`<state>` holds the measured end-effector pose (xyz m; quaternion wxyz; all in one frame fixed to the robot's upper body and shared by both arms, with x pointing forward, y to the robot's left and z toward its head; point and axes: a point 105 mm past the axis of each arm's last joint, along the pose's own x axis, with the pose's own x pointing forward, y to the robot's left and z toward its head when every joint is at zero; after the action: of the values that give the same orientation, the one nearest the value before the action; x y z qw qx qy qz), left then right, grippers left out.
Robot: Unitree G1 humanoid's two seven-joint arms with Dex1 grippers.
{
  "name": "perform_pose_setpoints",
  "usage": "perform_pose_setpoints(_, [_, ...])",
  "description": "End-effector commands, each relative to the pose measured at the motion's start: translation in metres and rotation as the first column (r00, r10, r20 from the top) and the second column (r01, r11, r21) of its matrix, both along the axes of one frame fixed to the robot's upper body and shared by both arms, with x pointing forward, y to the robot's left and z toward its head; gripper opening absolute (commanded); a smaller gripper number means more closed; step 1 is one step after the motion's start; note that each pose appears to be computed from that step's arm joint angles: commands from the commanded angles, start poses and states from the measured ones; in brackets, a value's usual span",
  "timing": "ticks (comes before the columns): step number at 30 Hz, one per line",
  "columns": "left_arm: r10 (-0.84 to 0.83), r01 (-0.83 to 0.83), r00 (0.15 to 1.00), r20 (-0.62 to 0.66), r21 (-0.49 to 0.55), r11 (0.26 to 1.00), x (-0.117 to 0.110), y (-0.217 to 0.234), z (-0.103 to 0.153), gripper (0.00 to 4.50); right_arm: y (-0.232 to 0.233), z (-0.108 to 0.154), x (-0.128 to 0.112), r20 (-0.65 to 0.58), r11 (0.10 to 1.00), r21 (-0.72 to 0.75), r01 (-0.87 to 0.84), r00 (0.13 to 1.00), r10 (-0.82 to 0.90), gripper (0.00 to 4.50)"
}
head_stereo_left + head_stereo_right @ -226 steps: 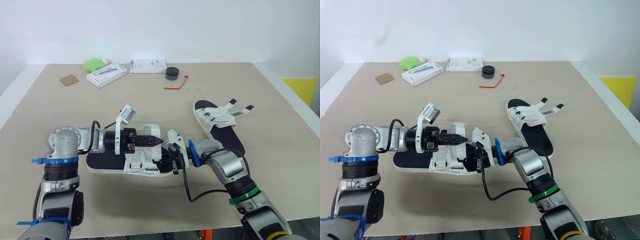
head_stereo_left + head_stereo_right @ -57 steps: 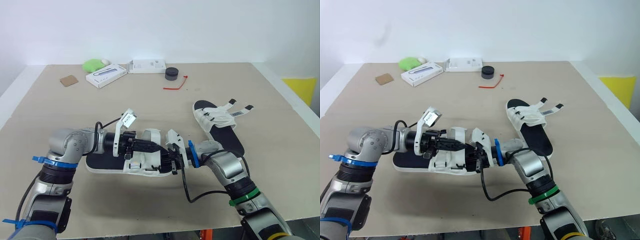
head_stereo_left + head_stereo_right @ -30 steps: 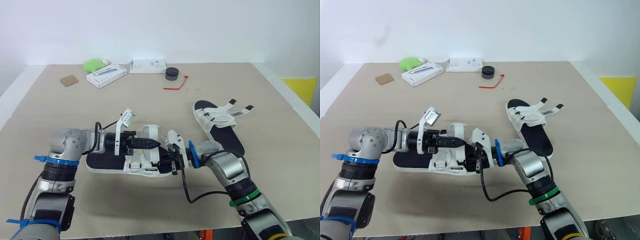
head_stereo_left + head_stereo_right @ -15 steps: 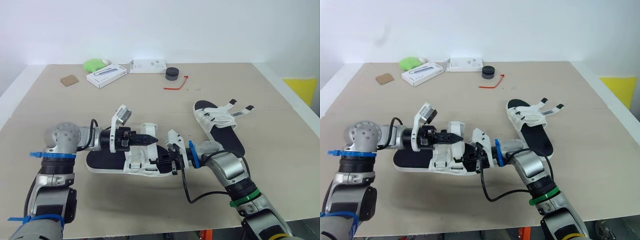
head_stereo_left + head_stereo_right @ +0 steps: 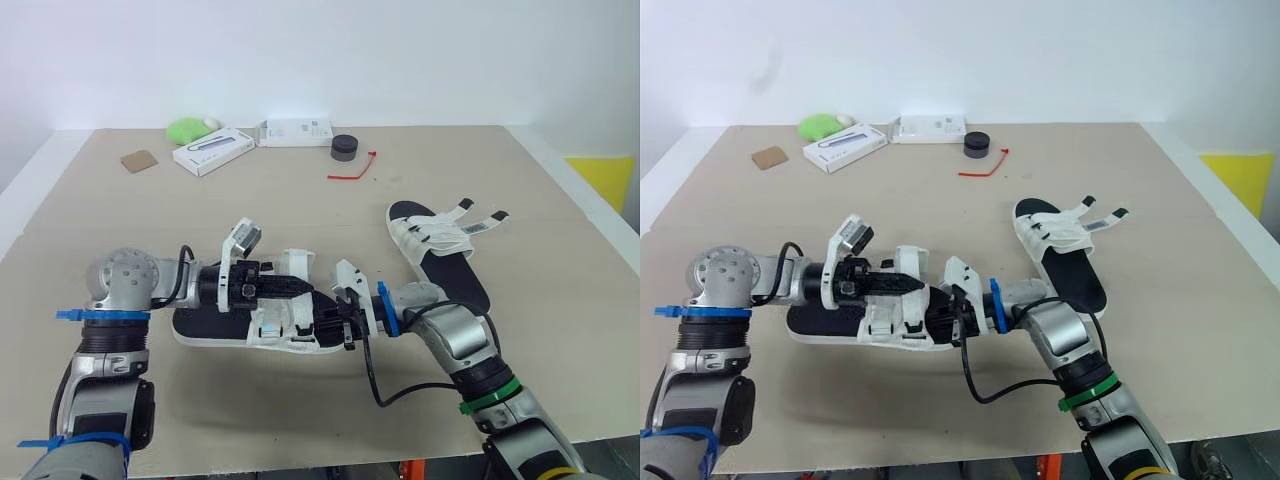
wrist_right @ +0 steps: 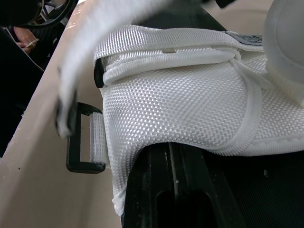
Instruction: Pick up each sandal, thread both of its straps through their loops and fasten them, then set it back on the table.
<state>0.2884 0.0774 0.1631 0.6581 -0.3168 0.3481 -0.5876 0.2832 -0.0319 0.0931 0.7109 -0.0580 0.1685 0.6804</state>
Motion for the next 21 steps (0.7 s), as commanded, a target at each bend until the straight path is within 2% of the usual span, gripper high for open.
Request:
perform_pose_setpoints(1, [-0.010, 0.010, 0.999, 0.038, 0.002, 1.000, -0.002, -0.003, 0.004, 0.06, -0.007, -0.040, -0.010, -0.138, 0.995, -0.097, 0.032, 0.989, -0.045, 0.00])
perform_pose_setpoints(21, [0.035, -0.038, 0.998, 0.047, 0.050, 0.998, 0.003, 0.004, -0.011, 0.06, -0.006, -0.040, -0.011, -0.143, 0.995, -0.091, 0.034, 0.989, -0.047, 0.00])
